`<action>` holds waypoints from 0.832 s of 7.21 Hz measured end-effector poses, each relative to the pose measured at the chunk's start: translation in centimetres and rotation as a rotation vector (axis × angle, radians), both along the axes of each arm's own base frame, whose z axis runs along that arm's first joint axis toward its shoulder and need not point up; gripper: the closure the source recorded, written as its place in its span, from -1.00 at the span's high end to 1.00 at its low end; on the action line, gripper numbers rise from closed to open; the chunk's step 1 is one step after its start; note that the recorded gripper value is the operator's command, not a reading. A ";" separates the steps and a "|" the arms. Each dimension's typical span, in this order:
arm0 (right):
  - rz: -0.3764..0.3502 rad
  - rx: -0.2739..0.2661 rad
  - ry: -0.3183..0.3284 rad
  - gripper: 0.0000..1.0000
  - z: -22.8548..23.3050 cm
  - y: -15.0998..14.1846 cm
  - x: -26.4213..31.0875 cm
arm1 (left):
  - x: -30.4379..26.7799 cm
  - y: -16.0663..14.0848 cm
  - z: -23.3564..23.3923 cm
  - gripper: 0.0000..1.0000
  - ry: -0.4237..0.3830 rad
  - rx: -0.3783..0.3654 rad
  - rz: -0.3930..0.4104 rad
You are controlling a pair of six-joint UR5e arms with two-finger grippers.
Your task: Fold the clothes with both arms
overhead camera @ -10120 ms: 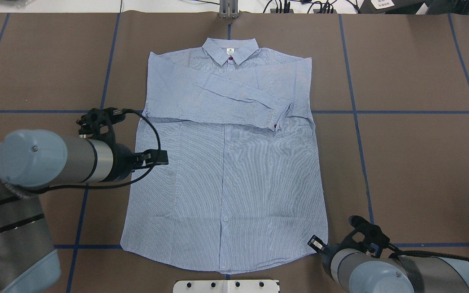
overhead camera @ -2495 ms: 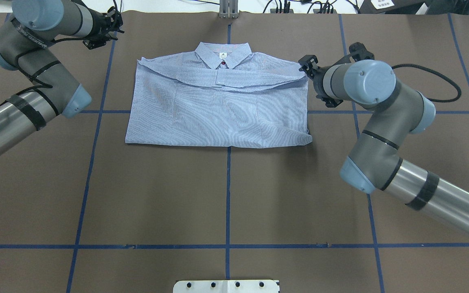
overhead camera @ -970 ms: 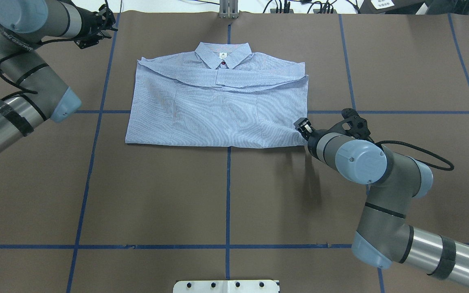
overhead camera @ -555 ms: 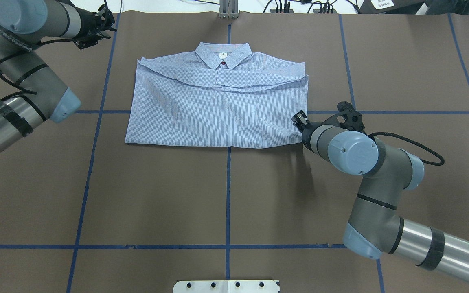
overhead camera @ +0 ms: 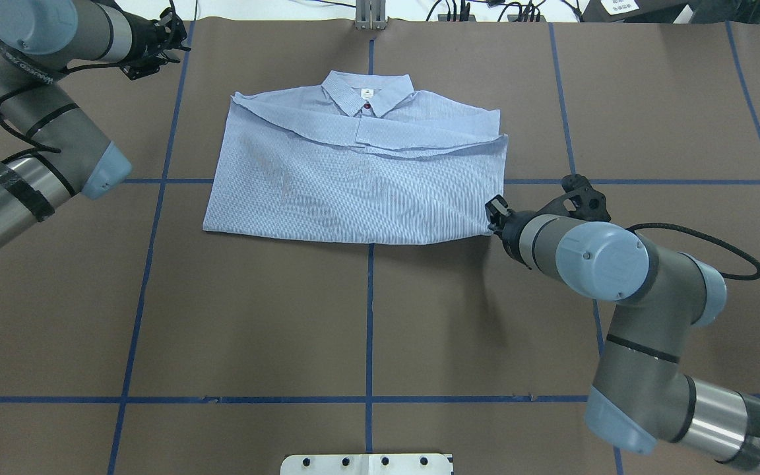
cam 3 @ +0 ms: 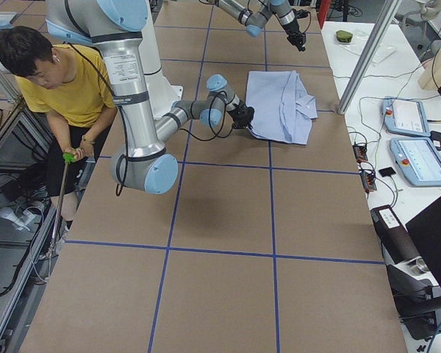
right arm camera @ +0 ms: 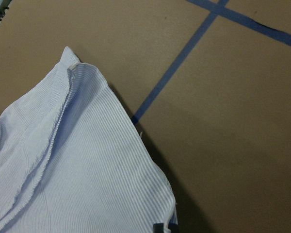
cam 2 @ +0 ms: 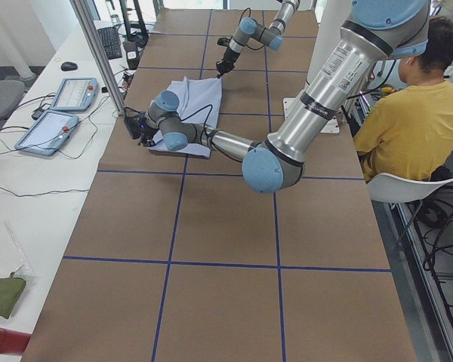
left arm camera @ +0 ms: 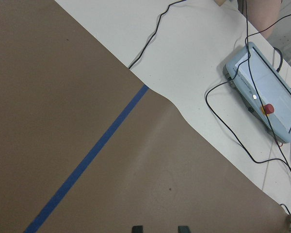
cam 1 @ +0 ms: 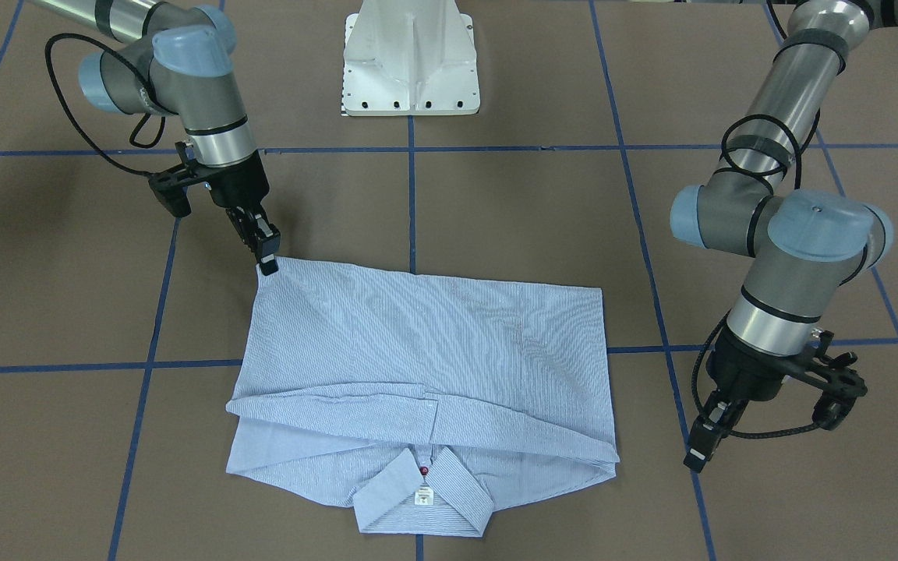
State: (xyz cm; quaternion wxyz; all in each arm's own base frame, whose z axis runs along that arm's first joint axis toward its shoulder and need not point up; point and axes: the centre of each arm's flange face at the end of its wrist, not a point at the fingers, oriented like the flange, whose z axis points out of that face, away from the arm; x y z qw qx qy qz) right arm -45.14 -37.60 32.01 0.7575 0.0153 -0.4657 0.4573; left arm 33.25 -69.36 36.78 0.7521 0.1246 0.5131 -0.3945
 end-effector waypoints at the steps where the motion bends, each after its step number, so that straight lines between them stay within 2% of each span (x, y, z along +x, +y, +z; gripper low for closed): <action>1: -0.104 -0.030 0.021 -1.00 -2.6 5.0 0.0 | 0.0 0.3 -1.0 -0.28 0.014 0.013 0.008; 2: -0.230 -0.052 0.052 -1.00 -4.4 10.9 -0.6 | 0.0 1.1 -2.7 -0.28 0.041 0.029 0.036; 3: -0.350 -0.071 0.094 -0.29 -5.1 16.6 -1.0 | 0.0 2.2 -4.2 -0.28 0.074 0.037 0.082; 4: -0.450 -0.090 0.136 0.99 -5.1 21.1 -0.1 | -0.2 3.9 -4.8 -0.20 0.104 0.044 0.128; 5: -0.526 -0.101 0.183 1.00 -4.1 24.6 1.5 | -0.6 6.7 -5.0 -0.01 0.131 0.057 0.172; 6: -0.565 -0.096 0.225 1.00 -2.9 26.8 2.5 | -0.7 10.5 -4.9 0.16 0.155 0.071 0.222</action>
